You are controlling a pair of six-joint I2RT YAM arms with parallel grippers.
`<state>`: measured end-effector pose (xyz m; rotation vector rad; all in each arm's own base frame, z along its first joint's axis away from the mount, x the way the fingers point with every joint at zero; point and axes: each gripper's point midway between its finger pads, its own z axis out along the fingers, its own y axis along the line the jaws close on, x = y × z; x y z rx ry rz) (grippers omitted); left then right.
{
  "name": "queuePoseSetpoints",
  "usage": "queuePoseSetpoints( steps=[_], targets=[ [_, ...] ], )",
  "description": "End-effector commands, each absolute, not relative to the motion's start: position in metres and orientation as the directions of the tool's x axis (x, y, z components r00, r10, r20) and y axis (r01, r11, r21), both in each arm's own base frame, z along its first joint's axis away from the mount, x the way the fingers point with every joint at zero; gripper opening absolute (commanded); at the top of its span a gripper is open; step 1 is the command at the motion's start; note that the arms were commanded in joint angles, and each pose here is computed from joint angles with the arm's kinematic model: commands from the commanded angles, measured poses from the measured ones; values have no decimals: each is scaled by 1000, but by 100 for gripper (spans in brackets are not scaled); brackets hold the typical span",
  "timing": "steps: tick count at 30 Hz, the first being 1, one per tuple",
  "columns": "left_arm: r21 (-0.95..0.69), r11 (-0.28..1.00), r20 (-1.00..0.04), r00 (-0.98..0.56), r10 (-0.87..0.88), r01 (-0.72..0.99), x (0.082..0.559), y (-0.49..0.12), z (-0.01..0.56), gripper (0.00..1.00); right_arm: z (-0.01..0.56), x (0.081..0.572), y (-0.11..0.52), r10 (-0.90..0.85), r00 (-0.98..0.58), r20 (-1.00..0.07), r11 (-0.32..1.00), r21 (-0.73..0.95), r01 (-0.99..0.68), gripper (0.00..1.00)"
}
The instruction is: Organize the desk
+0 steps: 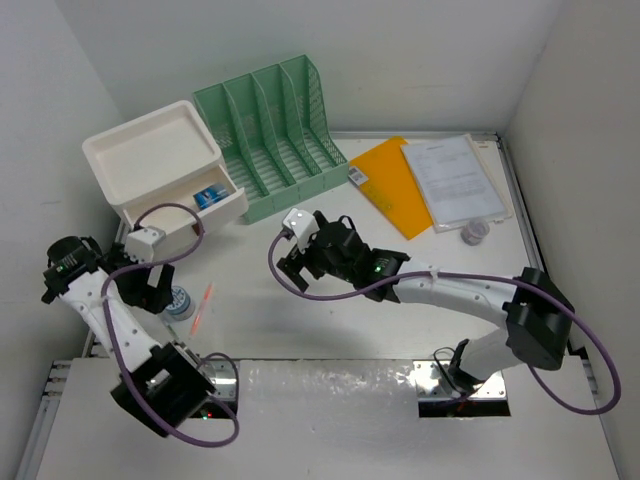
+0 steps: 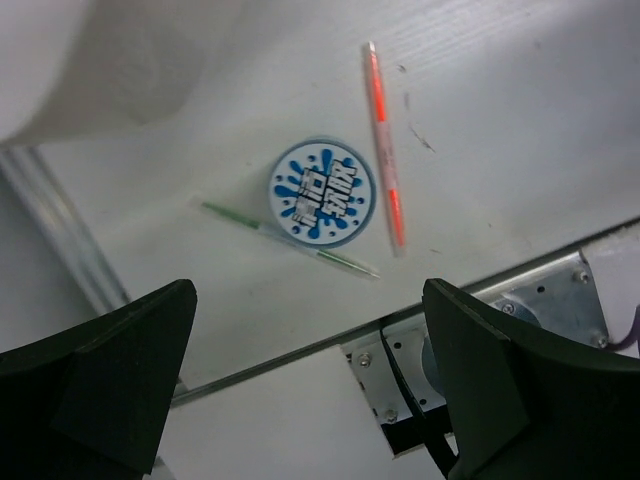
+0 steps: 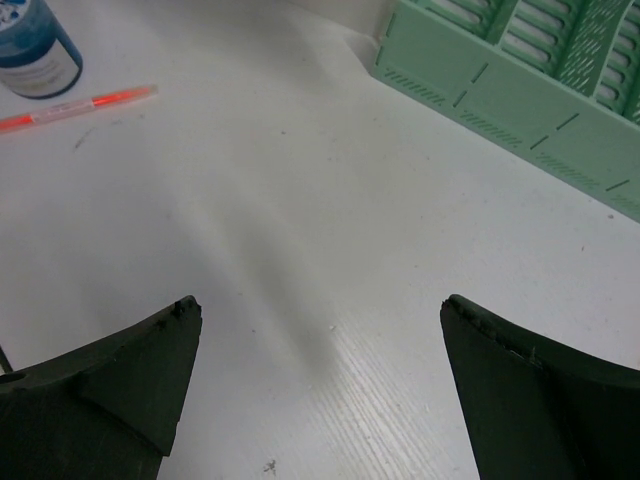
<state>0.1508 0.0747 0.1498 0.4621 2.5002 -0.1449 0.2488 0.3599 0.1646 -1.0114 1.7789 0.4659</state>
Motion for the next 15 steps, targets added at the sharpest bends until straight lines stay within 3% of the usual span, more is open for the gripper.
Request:
queuePoseSetpoints(
  steps=[1,5,8,15],
  targets=[
    [-11,877,-554,-733,394,480,153,71,133,95,180,259,368,-414,-129,-901,590,-157,-792,99],
    [-33,842,-511,-733,449,539,142,62,110,97,177,264,365,-432,-127,-893,600,-180,-779,99],
    [38,859,-477,-746,465,511,146,75,94,98,178,267,364,-441,-121,-889,608,-196,-769,99],
    [96,891,-488,-759,430,443,172,93,75,98,182,271,364,-435,-115,-893,620,-204,-758,99]
  ],
)
